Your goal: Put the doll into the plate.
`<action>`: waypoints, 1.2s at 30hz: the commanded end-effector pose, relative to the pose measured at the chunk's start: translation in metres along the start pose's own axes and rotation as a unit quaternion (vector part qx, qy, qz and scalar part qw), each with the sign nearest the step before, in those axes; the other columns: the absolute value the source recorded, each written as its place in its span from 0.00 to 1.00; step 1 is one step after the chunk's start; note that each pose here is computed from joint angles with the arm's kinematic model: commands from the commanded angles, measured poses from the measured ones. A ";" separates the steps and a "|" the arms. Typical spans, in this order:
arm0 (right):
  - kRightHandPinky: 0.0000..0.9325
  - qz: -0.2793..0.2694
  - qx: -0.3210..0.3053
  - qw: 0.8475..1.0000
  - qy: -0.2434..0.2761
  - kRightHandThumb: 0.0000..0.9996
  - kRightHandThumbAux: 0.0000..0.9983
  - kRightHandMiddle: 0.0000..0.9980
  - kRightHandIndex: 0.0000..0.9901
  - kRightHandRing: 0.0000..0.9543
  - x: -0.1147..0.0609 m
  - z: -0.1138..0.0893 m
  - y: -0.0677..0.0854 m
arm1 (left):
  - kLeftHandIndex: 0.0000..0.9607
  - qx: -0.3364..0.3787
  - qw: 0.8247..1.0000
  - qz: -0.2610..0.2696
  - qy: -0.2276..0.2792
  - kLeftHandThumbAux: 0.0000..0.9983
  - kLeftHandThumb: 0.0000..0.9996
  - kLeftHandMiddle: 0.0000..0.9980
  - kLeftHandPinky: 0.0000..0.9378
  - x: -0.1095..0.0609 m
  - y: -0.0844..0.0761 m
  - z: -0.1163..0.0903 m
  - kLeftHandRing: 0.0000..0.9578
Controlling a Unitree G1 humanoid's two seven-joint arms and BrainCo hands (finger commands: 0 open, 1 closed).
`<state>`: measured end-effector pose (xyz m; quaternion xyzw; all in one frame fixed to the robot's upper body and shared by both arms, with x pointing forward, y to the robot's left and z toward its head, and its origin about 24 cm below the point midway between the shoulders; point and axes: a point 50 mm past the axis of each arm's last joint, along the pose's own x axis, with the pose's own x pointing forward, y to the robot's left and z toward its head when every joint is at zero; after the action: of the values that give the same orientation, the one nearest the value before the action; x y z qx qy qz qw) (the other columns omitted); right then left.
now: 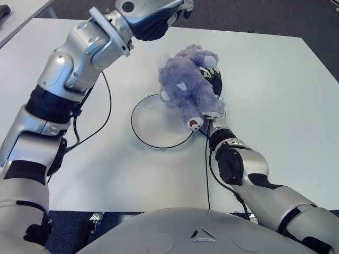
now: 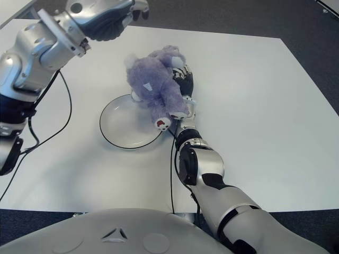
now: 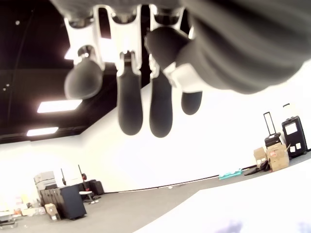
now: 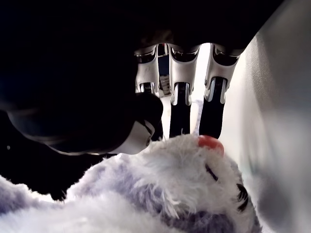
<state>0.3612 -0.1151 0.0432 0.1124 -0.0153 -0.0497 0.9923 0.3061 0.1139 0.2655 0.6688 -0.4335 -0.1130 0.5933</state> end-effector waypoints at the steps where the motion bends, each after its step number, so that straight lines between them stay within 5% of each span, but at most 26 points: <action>1: 0.36 -0.050 0.020 0.974 0.220 0.88 0.84 0.28 0.23 0.34 -0.069 -0.097 -0.020 | 0.41 -0.026 0.999 -0.032 0.018 0.65 0.95 0.52 0.79 -0.016 -0.010 0.001 0.55; 18: 0.35 -0.049 0.012 0.974 0.223 0.85 0.85 0.28 0.21 0.33 -0.070 -0.097 -0.023 | 0.41 -0.046 0.998 -0.030 0.037 0.65 0.95 0.52 0.81 -0.024 -0.019 0.004 0.56; 19: 0.36 -0.049 0.013 0.974 0.223 0.85 0.85 0.28 0.21 0.34 -0.070 -0.097 -0.023 | 0.42 -0.046 0.998 -0.031 0.038 0.66 0.88 0.54 0.84 -0.025 -0.019 0.004 0.77; 21: 0.36 -0.050 0.015 0.974 0.223 0.85 0.85 0.28 0.22 0.34 -0.070 -0.097 -0.024 | 0.42 -0.045 0.998 -0.033 0.038 0.66 0.86 0.55 0.85 -0.025 -0.019 0.005 0.84; 33: 0.34 -0.048 0.010 0.974 0.223 0.88 0.84 0.28 0.23 0.34 -0.070 -0.097 -0.023 | 0.42 -0.040 0.997 -0.055 0.045 0.66 0.86 0.55 0.88 -0.028 -0.024 0.000 0.85; 36: 0.35 -0.047 0.010 0.974 0.222 0.85 0.84 0.28 0.22 0.33 -0.070 -0.097 -0.023 | 0.42 -0.043 0.996 -0.056 0.049 0.66 0.85 0.55 0.81 -0.029 -0.030 -0.004 0.83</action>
<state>0.3610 -0.1155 0.0427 0.1121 -0.0144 -0.0499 0.9923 0.2968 0.1262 0.2439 0.6566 -0.3973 -0.1214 0.6295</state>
